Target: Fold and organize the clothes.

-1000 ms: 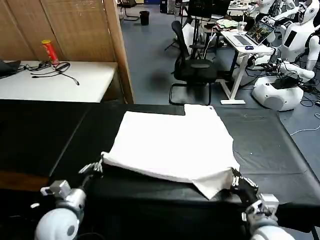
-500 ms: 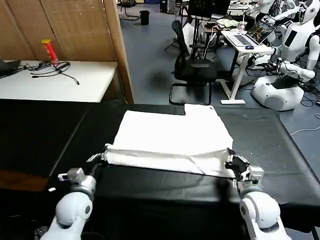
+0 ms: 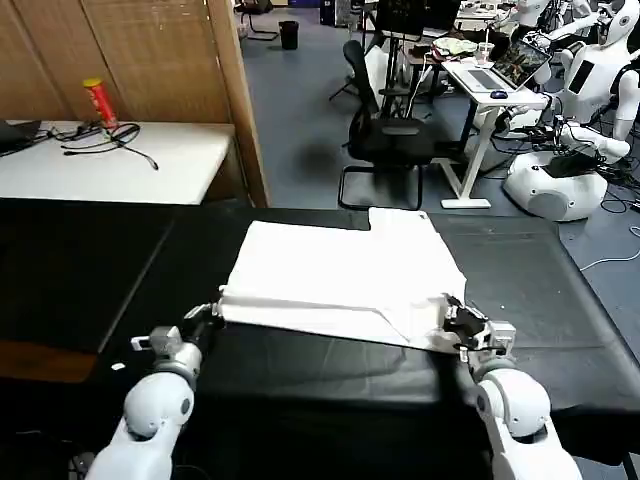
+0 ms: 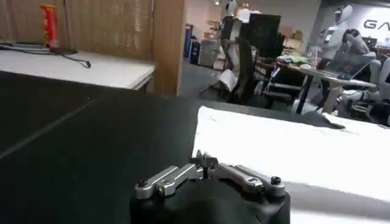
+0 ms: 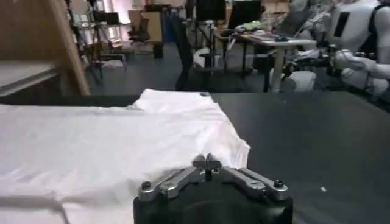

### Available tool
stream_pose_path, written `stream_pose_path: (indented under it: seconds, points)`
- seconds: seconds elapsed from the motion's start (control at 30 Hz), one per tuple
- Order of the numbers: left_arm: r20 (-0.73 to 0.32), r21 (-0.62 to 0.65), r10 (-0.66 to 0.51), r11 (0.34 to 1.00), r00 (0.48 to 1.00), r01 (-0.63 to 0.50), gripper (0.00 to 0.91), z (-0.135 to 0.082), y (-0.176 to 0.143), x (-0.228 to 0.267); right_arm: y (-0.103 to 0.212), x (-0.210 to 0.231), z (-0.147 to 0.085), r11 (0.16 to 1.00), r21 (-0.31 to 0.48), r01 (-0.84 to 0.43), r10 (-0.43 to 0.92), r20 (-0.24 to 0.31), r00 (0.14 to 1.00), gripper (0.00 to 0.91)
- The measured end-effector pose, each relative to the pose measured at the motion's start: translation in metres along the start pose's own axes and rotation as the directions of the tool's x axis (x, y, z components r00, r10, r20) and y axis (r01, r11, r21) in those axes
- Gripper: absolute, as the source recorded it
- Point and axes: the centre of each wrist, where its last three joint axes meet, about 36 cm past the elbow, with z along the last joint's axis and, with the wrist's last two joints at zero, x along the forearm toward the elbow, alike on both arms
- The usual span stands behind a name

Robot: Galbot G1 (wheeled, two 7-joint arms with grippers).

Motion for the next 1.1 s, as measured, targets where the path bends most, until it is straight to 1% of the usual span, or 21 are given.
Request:
stream_pose_path:
  seconds: [0.2, 0.3, 0.43, 0.5, 0.53, 0.57, 0.63, 0.67, 0.7, 0.73, 0.77, 0.8, 0.83, 0.87, 1.03, 1.1]
  points:
    - [-0.029, -0.029, -0.019, 0.999, 0.999, 0.018, 0.878, 0.000, 0.005, 0.009, -0.007, 0.031, 0.005, 0.999, 0.052, -0.010, 0.013, -0.063, 0.998, 0.878]
    - [-0.060, -0.029, -0.022, 0.999, 0.998, 0.021, 0.878, 0.000, 0.011, 0.017, -0.007, 0.046, 0.012, 0.998, 0.059, -0.008, 0.014, -0.100, 0.995, 0.878]
    - [-0.102, 0.007, -0.005, 1.000, 0.995, 0.006, 0.878, 0.003, 0.018, 0.027, -0.006, 0.057, 0.024, 0.998, 0.059, 0.000, 0.008, -0.140, 0.990, 0.878]
    - [-0.119, 0.023, 0.005, 1.000, 0.993, -0.003, 0.878, 0.004, 0.021, 0.029, -0.007, 0.058, 0.029, 0.998, 0.056, 0.000, 0.008, -0.150, 0.989, 0.790]
    - [-0.127, 0.024, 0.007, 1.000, 0.992, -0.004, 0.878, 0.005, 0.023, 0.029, -0.007, 0.059, 0.031, 0.998, 0.055, 0.000, 0.009, -0.157, 0.988, 0.780]
    - [-0.133, 0.024, 0.007, 1.000, 0.991, -0.004, 0.878, 0.006, 0.024, 0.030, -0.007, 0.059, 0.034, 0.999, 0.053, 0.000, 0.009, -0.162, 0.987, 0.731]
    - [-0.141, 0.029, 0.008, 1.000, 0.990, -0.005, 0.878, 0.008, 0.026, 0.029, -0.006, 0.060, 0.036, 0.999, 0.052, 0.001, 0.008, -0.161, 0.987, 0.673]
    - [-0.142, 0.029, 0.010, 1.000, 0.990, -0.006, 0.770, 0.008, 0.026, 0.029, -0.006, 0.060, 0.037, 0.999, 0.051, 0.002, 0.007, -0.158, 0.987, 0.653]
    - [-0.144, 0.028, 0.011, 1.000, 0.990, -0.007, 0.536, 0.009, 0.026, 0.029, -0.006, 0.060, 0.038, 0.999, 0.051, 0.002, 0.006, -0.157, 0.988, 0.488]
    - [-0.146, 0.027, 0.013, 1.000, 0.989, -0.009, 0.419, 0.009, 0.027, 0.030, -0.005, 0.060, 0.039, 0.999, 0.050, 0.003, 0.005, -0.157, 0.988, 0.429]
    - [-0.147, 0.026, 0.014, 1.000, 0.989, -0.010, 0.156, 0.009, 0.027, 0.030, -0.005, 0.060, 0.039, 0.999, 0.050, 0.005, 0.003, -0.158, 0.987, 0.244]
    - [-0.148, 0.024, 0.015, 1.000, 0.989, -0.011, 0.010, 0.009, 0.027, 0.030, -0.005, 0.060, 0.040, 0.999, 0.051, 0.007, 0.002, -0.159, 0.987, 0.156]
    - [-0.149, 0.021, 0.017, 1.000, 0.989, -0.014, 0.000, 0.009, 0.028, 0.030, -0.004, 0.060, 0.040, 0.999, 0.054, 0.007, 0.002, -0.159, 0.987, 0.088]
    - [-0.149, 0.020, 0.018, 1.000, 0.989, -0.015, 0.000, 0.009, 0.028, 0.030, -0.004, 0.060, 0.041, 0.998, 0.057, 0.007, 0.002, -0.159, 0.987, 0.068]
    - [-0.153, 0.007, 0.019, 1.000, 0.988, -0.018, 0.000, 0.009, 0.028, 0.031, -0.003, 0.063, 0.040, 0.998, 0.065, 0.008, 0.003, -0.163, 0.987, 0.049]
    - [-0.157, -0.008, 0.013, 1.000, 0.988, -0.015, 0.000, 0.009, 0.027, 0.032, -0.003, 0.066, 0.039, 0.997, 0.073, 0.004, 0.009, -0.174, 0.985, 0.039]
